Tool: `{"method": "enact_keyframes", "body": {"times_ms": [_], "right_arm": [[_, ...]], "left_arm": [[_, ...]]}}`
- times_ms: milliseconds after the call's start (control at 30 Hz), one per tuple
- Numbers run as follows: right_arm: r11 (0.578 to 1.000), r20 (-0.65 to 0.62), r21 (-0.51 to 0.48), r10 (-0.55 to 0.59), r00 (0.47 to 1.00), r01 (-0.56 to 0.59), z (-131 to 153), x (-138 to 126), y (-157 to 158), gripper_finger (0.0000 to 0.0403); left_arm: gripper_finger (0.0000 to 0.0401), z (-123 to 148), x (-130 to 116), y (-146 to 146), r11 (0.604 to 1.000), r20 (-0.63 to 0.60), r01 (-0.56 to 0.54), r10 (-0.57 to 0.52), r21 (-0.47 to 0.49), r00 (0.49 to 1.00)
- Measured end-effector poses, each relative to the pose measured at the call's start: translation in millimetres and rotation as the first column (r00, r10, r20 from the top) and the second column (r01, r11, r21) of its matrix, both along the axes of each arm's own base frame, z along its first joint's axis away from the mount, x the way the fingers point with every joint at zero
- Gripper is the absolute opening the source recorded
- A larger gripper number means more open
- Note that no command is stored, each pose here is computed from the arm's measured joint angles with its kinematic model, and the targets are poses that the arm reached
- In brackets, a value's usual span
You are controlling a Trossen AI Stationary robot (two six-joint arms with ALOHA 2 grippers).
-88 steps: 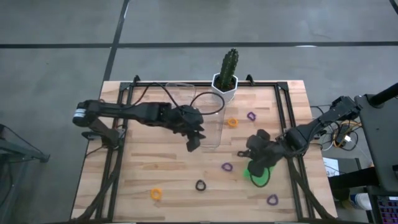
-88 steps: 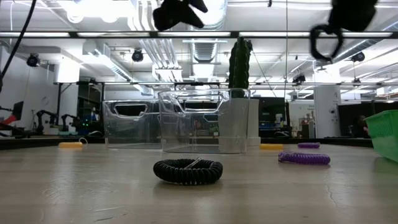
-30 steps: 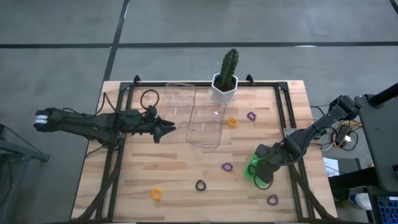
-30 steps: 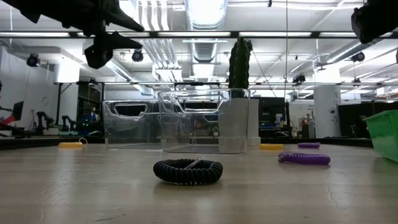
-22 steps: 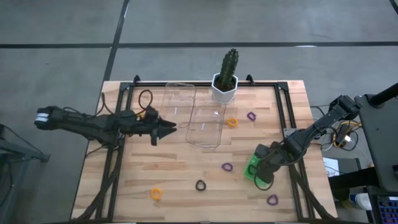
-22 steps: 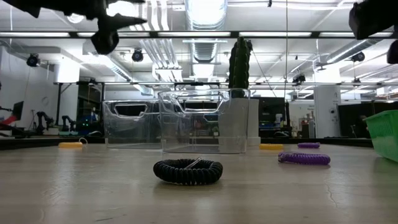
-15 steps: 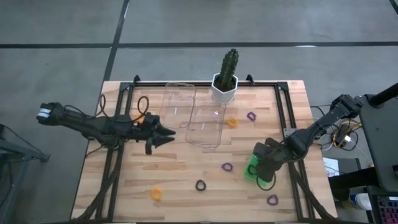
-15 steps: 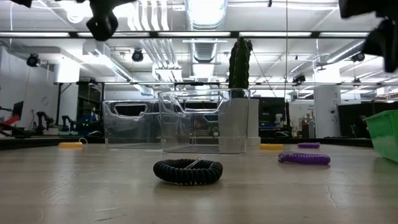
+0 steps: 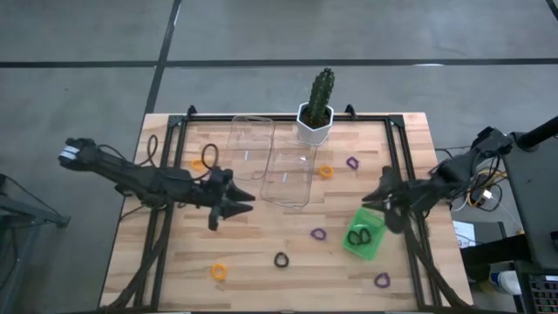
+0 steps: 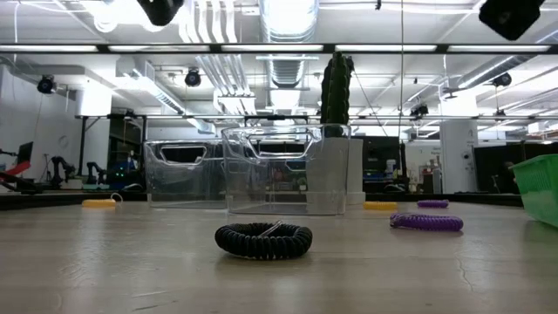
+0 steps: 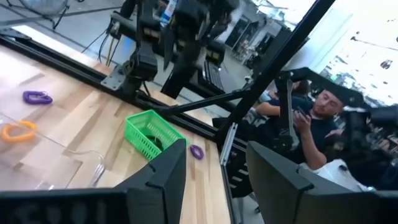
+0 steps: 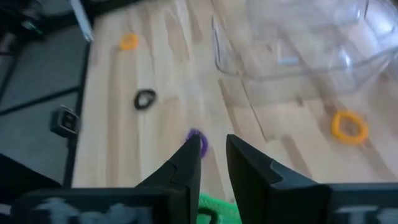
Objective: Sort spring keychains
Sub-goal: Put the black spring keychain into the green bin
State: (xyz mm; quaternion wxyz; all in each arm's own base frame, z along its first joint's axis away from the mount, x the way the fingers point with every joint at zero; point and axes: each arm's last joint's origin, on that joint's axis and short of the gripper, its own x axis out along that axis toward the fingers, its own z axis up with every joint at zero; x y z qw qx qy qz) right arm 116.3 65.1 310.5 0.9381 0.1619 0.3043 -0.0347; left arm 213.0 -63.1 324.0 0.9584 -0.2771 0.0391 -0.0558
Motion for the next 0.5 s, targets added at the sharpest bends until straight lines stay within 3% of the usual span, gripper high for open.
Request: {"method": "enact_keyframes", "body": {"times_ms": [200, 500], "right_arm": [[0.999, 0.108, 0.007, 0.040, 0.993, -0.041, 13, -21, -15, 0.0063], [0.998, 0.149, -0.012, 0.068, 0.987, -0.067, 16, -32, -22, 0.0075]], "left_arm": [[0.0160, -2, 35, -11, 1.000, -0.154, -0.010, 0.006, -0.022, 0.988], [0.0160, -27, 77, -34, 0.986, -0.416, -0.078, 0.010, -0.145, 0.909]]}}
